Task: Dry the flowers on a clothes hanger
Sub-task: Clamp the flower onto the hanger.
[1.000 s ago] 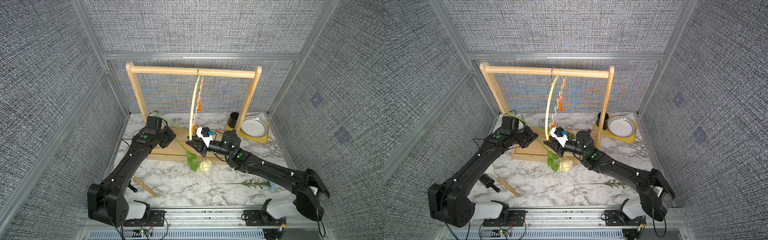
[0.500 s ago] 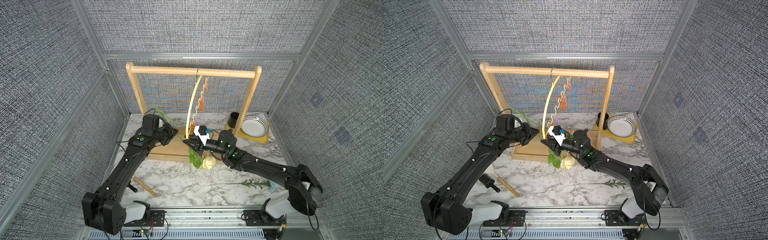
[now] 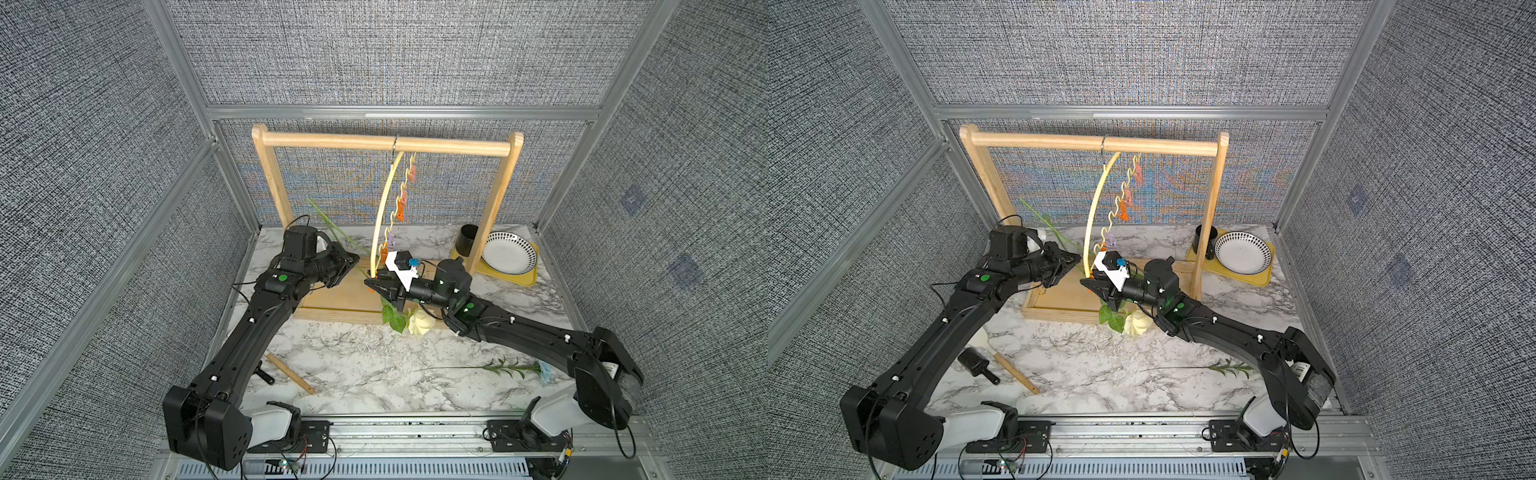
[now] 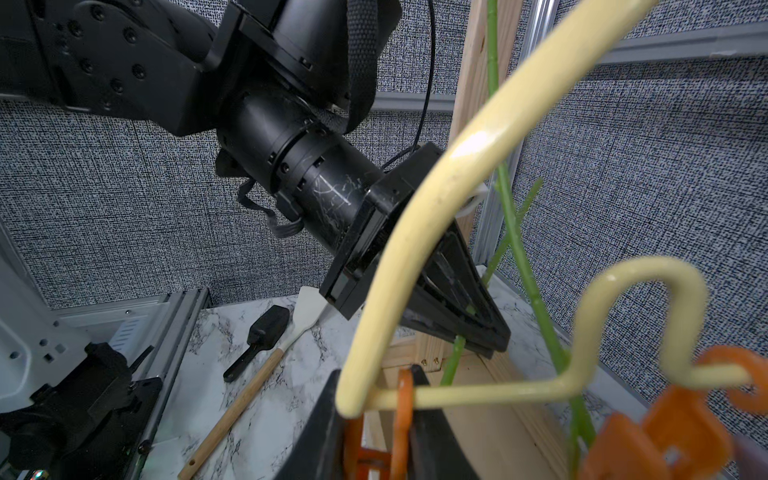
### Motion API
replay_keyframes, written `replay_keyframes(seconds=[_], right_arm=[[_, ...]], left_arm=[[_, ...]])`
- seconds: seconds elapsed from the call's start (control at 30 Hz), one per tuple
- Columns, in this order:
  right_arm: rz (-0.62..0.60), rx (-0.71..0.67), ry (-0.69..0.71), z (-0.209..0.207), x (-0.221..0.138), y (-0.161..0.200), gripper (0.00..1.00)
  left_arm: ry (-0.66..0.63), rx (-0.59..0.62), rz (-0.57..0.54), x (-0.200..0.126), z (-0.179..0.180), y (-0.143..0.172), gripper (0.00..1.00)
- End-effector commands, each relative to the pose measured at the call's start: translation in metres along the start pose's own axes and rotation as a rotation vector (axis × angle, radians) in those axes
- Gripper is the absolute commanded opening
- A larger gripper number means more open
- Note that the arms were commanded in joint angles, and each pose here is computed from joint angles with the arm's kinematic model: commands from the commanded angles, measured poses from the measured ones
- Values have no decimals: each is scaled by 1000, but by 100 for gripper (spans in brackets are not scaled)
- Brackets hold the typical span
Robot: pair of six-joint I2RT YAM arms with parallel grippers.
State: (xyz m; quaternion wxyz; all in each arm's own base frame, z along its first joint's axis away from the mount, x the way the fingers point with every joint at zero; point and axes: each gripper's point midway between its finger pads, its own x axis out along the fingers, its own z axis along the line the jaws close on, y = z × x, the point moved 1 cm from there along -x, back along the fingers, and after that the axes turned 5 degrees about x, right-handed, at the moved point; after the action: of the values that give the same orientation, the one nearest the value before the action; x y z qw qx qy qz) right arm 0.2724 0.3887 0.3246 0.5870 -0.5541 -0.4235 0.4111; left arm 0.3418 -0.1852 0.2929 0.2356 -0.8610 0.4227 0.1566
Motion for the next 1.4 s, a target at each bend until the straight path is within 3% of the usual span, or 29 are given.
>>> replay_keyframes(seconds=[0.0, 1.37], right_arm=[[1, -29, 30, -4, -2, -2, 26], [-14, -44, 50, -5, -6, -11, 25]], left_arm=[[31, 19, 4, -3, -8, 0, 2], [42, 48, 21, -3, -9, 3, 2]])
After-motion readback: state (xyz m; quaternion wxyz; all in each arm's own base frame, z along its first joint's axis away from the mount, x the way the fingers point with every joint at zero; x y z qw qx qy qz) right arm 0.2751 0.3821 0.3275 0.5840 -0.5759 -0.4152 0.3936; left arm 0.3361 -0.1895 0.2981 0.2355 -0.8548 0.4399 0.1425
